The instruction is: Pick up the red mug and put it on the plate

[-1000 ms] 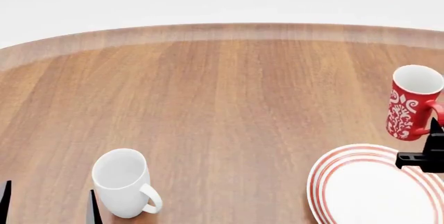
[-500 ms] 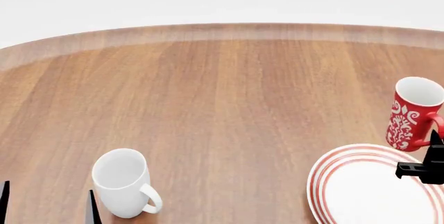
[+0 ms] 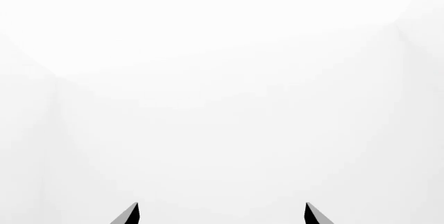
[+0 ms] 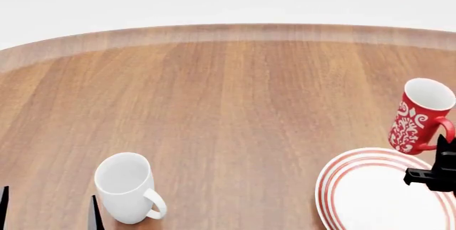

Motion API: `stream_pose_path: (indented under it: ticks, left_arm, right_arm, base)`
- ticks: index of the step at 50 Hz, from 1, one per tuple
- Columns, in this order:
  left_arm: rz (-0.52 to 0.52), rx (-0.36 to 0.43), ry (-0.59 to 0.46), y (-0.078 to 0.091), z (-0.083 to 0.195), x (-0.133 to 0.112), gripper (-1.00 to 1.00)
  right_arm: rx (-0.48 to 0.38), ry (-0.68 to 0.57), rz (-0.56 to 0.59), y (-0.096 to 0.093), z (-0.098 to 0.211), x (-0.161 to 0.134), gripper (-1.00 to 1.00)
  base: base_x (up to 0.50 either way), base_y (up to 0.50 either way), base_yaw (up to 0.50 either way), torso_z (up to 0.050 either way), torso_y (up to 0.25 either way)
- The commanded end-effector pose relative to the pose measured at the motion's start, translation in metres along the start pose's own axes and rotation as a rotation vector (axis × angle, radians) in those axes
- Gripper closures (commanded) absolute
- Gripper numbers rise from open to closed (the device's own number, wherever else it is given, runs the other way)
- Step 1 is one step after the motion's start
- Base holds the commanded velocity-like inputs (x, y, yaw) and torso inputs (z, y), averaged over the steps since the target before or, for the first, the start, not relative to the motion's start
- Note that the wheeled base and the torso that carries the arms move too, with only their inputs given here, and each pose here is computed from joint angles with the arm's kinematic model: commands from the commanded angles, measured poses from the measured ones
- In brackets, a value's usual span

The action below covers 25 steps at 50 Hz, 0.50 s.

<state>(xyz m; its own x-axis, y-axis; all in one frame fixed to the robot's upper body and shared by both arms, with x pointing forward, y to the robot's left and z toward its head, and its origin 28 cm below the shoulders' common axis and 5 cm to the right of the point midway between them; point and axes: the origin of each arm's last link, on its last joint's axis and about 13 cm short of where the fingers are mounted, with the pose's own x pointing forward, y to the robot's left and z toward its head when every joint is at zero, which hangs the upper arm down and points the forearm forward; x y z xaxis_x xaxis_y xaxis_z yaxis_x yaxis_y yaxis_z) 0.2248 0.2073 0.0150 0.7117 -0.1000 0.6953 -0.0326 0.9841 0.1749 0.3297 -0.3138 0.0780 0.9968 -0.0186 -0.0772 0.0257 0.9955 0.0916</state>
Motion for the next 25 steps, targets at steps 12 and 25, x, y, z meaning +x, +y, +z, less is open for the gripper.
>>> stream_pose_path:
  ticks: [12,25]
  left_arm:
    - [0.002,0.015,-0.016,0.0002,0.0000,0.0003,-1.00]
    - [0.005,0.015,-0.028,0.0002,-0.0001,0.0005,-1.00]
  right_arm:
    - [0.006,-0.027,0.000,-0.0022,0.0035,0.0000,1.00]
    - [0.007,-0.027,-0.006,-0.0035,0.0024,-0.0012,1.00]
  base:
    - [0.00,0.00,0.00,0.000,0.000]
    - [0.00,0.00,0.00,0.000,-0.069]
